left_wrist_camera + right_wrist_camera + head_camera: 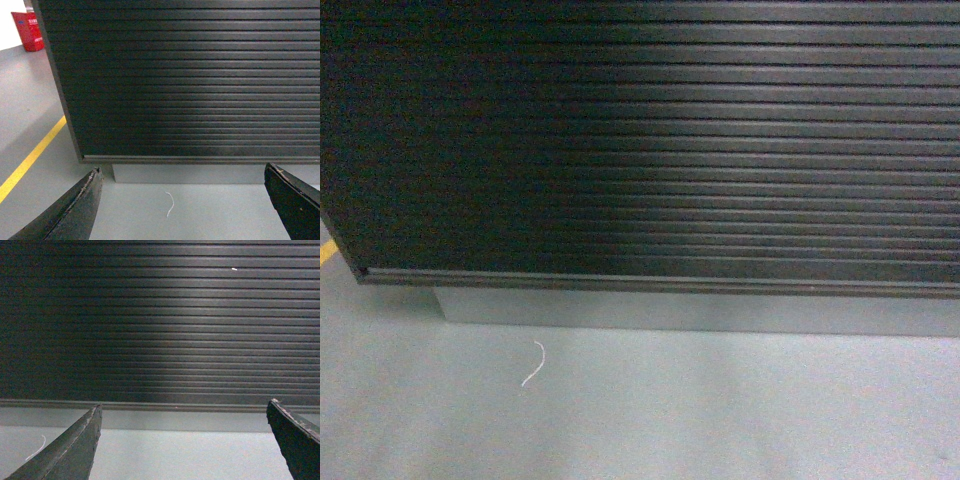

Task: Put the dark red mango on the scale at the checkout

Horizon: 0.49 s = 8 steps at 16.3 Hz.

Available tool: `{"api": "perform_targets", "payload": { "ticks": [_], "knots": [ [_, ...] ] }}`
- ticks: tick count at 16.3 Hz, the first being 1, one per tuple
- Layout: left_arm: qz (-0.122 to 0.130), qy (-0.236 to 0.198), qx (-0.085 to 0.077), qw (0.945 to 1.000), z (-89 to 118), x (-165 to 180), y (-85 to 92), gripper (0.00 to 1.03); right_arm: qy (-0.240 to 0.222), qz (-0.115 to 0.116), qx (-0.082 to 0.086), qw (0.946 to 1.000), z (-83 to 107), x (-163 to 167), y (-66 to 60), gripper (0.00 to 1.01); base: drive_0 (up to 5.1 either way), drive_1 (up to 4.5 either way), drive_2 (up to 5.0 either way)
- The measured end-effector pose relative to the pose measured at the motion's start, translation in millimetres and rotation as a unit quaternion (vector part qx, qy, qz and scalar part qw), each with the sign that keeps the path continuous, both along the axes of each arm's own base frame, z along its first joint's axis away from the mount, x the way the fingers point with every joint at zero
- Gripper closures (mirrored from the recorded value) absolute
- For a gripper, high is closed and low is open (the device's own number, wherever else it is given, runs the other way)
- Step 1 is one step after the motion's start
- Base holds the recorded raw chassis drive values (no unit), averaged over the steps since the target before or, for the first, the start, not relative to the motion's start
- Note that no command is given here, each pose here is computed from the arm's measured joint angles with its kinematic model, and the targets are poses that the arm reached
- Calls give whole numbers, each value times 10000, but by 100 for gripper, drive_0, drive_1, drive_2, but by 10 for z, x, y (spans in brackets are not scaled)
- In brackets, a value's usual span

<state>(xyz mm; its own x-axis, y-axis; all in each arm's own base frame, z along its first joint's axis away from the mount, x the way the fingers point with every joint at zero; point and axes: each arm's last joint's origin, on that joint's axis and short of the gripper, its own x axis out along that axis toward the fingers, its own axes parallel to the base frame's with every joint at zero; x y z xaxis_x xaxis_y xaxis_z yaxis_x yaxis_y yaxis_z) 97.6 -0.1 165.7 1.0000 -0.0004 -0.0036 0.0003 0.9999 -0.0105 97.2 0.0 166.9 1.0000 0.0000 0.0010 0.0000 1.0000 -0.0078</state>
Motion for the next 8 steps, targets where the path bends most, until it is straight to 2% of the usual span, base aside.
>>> {"api": "perform_targets", "payload": {
  "ticks": [8],
  "knots": [
    [-2,8,0,10000,-1,0,0,5,-23,0,2,10000,4,0,0,3,3,435,-430]
  ]
}}
